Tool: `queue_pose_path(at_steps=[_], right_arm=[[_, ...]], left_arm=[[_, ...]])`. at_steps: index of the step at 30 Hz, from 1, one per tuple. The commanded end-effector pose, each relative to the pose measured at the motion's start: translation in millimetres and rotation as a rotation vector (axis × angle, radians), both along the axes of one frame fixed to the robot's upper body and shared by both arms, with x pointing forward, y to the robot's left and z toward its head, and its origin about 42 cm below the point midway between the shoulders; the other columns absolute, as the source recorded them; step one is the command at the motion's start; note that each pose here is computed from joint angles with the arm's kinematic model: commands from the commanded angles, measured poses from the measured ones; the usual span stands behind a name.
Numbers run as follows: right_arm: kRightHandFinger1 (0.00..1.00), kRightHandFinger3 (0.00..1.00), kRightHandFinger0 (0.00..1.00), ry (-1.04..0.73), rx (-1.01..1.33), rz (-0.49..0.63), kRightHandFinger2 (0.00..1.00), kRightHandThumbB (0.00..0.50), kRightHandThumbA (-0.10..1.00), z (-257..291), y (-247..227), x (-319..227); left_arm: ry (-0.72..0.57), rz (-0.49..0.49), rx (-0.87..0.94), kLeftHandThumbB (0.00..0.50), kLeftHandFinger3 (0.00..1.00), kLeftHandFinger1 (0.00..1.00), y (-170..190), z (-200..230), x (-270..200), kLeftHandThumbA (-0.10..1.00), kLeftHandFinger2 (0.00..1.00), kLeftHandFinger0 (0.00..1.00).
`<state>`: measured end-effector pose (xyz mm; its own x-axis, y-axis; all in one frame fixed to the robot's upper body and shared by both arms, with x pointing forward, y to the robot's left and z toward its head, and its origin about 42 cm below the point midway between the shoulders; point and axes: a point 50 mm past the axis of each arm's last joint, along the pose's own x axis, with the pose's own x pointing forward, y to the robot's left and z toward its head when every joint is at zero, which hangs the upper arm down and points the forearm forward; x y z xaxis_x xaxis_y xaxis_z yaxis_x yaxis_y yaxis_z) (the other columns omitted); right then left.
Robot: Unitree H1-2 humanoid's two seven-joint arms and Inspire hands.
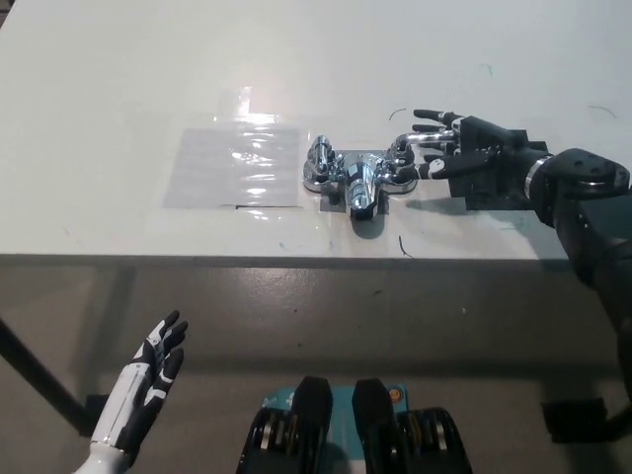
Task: The faucet is at the center of the desk and the robot turn off the faucet by turning the right faucet handle using the right hand
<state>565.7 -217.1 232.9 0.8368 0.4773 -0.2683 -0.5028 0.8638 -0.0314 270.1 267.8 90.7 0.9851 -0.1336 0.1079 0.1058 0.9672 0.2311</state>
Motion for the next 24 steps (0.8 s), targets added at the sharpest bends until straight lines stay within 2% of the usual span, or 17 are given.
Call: queue_pose_path(at_steps=[1, 8, 13, 17, 18, 19, 21, 24], right_arm=[[1.00, 1.00, 1.00, -0.091, 0.028, 0.103, 1.00, 0.412, 1.00, 25.0, 16.8, 4.1], [1.00, 1.00, 1.00, -0.103, 0.030, 0.141, 1.00, 0.464, 1.00, 20.9, 23.0, -0.6], [1.00, 1.00, 1.00, -0.111, 0.066, 0.160, 1.00, 0.454, 1.00, 23.9, 27.1, -3.6], [1.00, 1.00, 1.00, -0.145, 0.133, 0.176, 1.00, 0.399, 1.00, 26.2, 29.6, -11.0], [1.00, 1.00, 1.00, -0.148, 0.138, 0.176, 1.00, 0.396, 1.00, 25.7, 30.2, -12.2], [1.00, 1.00, 1.00, -0.161, 0.152, 0.181, 1.00, 0.414, 1.00, 25.1, 31.6, -15.1], [1.00, 1.00, 1.00, -0.222, 0.166, 0.162, 1.00, 0.381, 1.00, 23.9, 38.3, -25.0], [1.00, 1.00, 1.00, -0.295, 0.198, 0.127, 1.00, 0.392, 1.00, 24.1, 48.2, -36.6]], left_arm=[[-0.056, -0.018, 0.015, 0.328, 1.00, 1.00, 1.3, 11.8, 5.1, 0.91, 1.00, 1.00], [-0.058, -0.017, 0.015, 0.324, 1.00, 1.00, 1.7, 11.1, 4.6, 0.91, 1.00, 1.00], [-0.055, -0.016, 0.017, 0.325, 1.00, 1.00, 3.0, 11.3, 4.1, 0.91, 1.00, 1.00], [-0.054, -0.015, 0.014, 0.331, 1.00, 1.00, 3.4, 12.0, 4.5, 0.91, 1.00, 1.00], [-0.054, -0.015, 0.014, 0.330, 1.00, 1.00, 3.6, 12.1, 4.1, 0.91, 1.00, 1.00], [-0.054, -0.015, 0.015, 0.330, 1.00, 1.00, 3.5, 12.0, 3.9, 0.91, 1.00, 1.00], [-0.055, -0.017, 0.018, 0.325, 1.00, 1.00, 3.7, 11.9, 3.4, 0.92, 1.00, 1.00], [-0.055, -0.016, 0.019, 0.330, 1.00, 1.00, 3.7, 10.8, 3.3, 0.92, 1.00, 1.00]])
